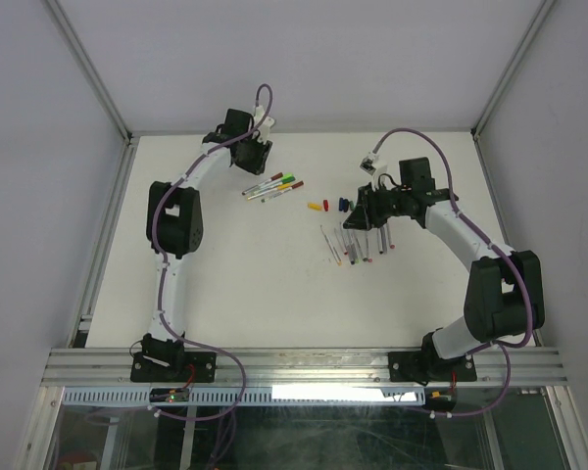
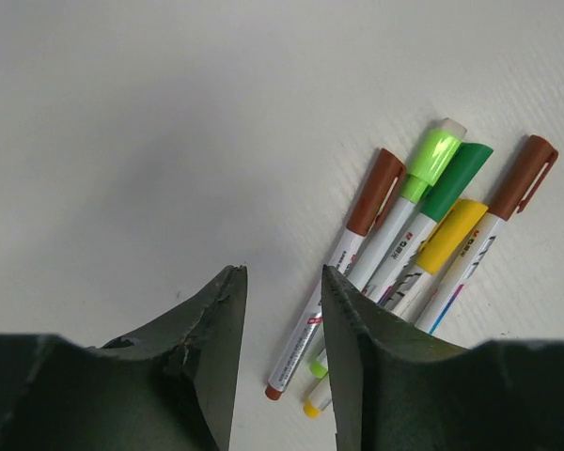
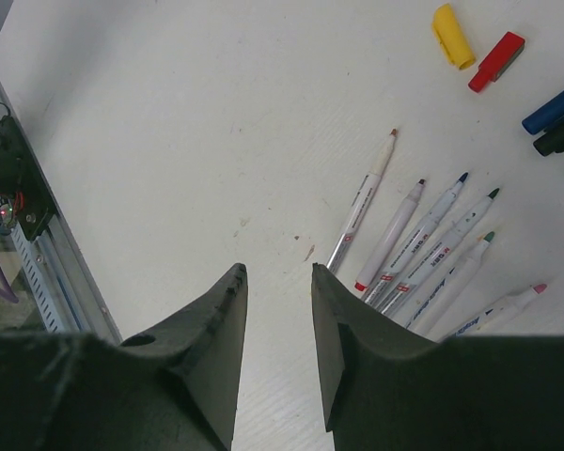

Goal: Open the pen caps
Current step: Pick up the pen from the center of the board.

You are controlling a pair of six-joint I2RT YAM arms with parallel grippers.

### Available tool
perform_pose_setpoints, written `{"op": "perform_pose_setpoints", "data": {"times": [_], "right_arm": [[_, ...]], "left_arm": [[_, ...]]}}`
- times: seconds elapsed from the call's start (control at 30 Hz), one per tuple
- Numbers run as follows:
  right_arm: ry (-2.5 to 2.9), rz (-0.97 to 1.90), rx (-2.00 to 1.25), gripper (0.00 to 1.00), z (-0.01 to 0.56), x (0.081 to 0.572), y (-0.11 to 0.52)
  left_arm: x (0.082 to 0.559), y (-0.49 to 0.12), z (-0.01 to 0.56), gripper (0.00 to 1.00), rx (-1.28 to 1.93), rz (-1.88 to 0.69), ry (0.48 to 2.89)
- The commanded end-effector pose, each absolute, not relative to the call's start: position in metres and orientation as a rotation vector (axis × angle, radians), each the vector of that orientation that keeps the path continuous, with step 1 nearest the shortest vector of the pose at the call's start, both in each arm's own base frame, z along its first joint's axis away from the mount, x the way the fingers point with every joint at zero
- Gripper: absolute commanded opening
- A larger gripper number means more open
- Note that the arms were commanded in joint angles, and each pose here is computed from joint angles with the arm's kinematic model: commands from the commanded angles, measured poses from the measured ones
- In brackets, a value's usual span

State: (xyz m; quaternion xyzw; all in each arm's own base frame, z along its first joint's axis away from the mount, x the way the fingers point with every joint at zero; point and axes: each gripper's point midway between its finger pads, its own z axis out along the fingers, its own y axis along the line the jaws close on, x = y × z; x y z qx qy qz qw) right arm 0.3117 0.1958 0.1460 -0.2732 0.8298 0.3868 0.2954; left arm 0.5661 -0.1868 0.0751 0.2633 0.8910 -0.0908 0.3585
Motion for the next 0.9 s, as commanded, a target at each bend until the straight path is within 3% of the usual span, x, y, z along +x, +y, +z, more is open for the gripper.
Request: {"op": "perform_pose_setpoints", "data": {"times": [0.0,0.87], "right_arm": [[2.110,1.025,-0.758,0.36,0.173,0.322,0.197],[2.109,1.038,-0.750,0.36,0.173,0.322,0.196]], "left_arm": [[0.569,-0.192,0.088,0.38,0.745,-0.311,2.254],[0.562,-0.203,0.049,0.28,0.759,-0.435,2.313]]}}
